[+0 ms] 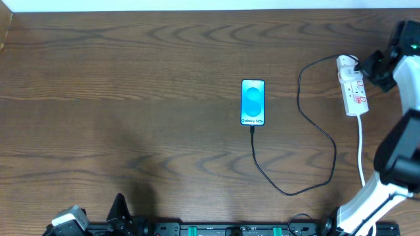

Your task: Plug charger to phone and switch on socket

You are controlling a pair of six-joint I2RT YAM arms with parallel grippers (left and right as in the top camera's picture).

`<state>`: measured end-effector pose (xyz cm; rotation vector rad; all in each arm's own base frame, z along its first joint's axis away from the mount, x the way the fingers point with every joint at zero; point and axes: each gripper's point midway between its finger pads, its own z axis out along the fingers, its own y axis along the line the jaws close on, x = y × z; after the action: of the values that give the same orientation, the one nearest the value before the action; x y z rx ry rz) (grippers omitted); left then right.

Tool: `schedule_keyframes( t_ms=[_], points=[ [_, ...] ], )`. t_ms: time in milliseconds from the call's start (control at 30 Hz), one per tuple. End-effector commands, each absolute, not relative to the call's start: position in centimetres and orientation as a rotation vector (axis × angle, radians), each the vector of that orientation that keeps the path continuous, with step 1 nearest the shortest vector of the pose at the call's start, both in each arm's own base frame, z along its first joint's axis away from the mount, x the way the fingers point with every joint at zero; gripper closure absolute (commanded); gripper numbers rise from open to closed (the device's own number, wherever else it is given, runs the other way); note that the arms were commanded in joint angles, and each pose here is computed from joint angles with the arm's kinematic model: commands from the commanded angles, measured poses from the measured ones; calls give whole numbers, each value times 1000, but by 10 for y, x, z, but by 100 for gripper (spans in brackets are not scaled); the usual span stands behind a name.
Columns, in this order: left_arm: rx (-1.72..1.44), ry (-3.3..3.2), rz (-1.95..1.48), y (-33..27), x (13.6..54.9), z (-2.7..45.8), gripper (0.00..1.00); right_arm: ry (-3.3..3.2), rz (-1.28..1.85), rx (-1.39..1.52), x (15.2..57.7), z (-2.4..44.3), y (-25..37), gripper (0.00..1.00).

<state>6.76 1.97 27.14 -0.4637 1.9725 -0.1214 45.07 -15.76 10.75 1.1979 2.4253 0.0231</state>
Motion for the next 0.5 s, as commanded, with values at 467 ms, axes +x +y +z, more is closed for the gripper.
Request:
schedule_keyframes(
  t_ms=[467],
  points=[
    [-455,1865,-130,21,40,277,9,1772,321,780,359,428,-75,99]
  ],
)
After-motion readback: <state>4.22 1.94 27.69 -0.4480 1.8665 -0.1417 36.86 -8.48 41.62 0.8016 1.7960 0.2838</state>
